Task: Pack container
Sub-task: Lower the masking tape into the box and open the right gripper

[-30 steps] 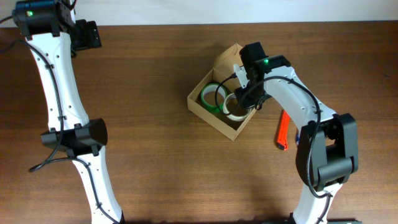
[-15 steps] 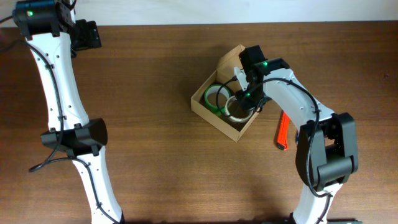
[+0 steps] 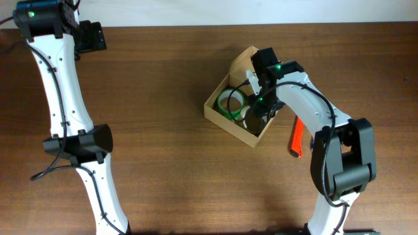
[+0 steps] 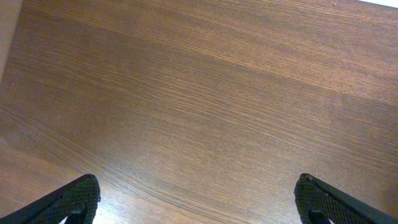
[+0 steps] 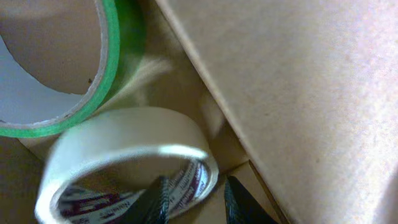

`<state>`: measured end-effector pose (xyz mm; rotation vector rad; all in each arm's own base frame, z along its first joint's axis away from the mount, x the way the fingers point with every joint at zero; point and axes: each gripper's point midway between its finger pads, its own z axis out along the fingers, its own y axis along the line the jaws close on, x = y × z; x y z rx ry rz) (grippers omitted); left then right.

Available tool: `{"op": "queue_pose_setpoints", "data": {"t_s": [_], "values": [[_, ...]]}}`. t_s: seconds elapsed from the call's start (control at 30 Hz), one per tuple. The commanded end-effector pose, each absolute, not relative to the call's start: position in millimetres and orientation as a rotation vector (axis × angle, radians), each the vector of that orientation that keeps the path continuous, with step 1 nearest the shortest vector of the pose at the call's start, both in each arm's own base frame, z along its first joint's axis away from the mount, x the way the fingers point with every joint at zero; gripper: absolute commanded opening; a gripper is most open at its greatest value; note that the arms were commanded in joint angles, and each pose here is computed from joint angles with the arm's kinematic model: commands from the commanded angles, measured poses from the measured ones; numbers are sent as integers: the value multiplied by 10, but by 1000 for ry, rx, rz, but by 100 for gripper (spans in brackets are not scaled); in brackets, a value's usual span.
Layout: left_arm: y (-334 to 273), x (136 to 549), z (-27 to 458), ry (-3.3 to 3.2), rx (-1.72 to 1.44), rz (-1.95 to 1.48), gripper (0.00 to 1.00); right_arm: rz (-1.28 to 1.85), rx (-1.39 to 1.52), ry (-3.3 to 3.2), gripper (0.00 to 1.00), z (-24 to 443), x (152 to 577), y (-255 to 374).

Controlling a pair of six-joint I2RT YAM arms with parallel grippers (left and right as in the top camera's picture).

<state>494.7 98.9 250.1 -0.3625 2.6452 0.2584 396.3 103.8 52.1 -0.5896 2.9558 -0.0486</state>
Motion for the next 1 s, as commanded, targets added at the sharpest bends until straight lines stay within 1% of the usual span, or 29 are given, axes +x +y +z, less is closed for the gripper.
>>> {"op": "queue_pose_setpoints", "data": {"t_s": [0.0,0.37,0.53,0.8,0.83,0.87,0.9,0.93,0.97], "values": [[979,4936,2526,2643,-354,250,100,-80,-578,2969,31,479,3945,1000],[979,4936,2526,2643,-354,250,100,-74,-580,2968,31,482,3944,1010],[979,4936,2526,2643,-354,250,100,0,-583,2956,31,531,3969,1104],[980,4936,2526,2643,-354,251,100,17,-651,2880,31,836,4081,1382],[980,4936,2526,2643,-354,251,100,19,-658,2871,29,871,4092,1416],[980,4936,2526,2643,-354,251,100,20,-665,2866,23,894,4094,1442],[980,4936,2526,2643,-354,251,100,21,-672,2862,12,913,4092,1464],[979,4936,2526,2643,-354,250,100,18,-673,2862,4,922,4091,1469],[979,4936,2526,2643,-354,250,100,18,-679,2861,4,923,4085,1482]]}}
